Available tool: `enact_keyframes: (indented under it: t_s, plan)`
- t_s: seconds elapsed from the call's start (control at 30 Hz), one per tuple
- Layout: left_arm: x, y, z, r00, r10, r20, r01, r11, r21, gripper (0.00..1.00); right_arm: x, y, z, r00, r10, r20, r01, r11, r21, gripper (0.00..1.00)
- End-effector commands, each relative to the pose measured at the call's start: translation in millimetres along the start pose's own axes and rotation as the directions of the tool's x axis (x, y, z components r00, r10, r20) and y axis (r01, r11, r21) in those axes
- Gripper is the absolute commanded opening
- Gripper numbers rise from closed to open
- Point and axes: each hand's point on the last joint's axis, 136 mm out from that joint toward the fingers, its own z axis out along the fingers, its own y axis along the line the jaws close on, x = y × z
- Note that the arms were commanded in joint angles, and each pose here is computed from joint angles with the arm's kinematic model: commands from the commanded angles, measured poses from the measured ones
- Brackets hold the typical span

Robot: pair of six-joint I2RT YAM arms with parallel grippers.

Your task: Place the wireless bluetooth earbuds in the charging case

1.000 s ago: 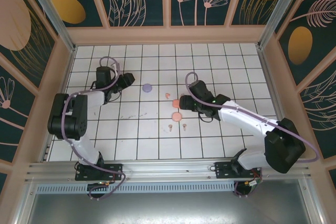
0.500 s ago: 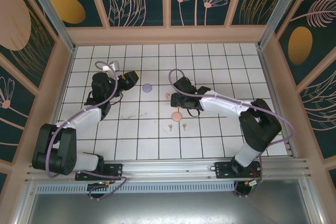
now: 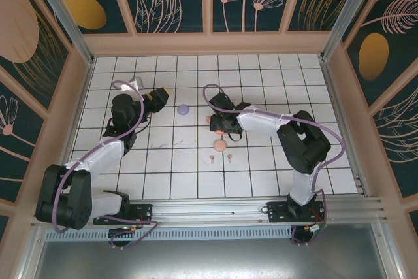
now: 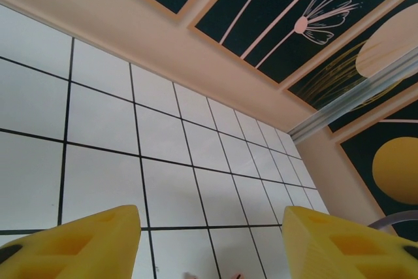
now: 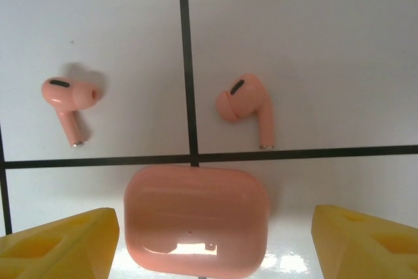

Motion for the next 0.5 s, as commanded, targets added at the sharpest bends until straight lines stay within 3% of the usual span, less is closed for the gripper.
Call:
enact_keyframes:
  t_s: [0.0, 0.47]
  plan:
    - [-3.2, 3.3, -2.5, 0.999, 0.027, 0.023, -0.027, 0.999, -0.019, 0.6, -3.9, 4.1, 1.3, 1.0, 0.008, -0.012, -0.008, 1.0, 0.006, 0.78]
    - [-6.6, 9.5, -2.7, 0.999, 0.015, 0.047, -0.012, 0.999, -0.051, 0.61, 1.7, 4.9, 21.1, 0.999, 0.008, -0.047, -0.007, 0.999, 0.033, 0.75]
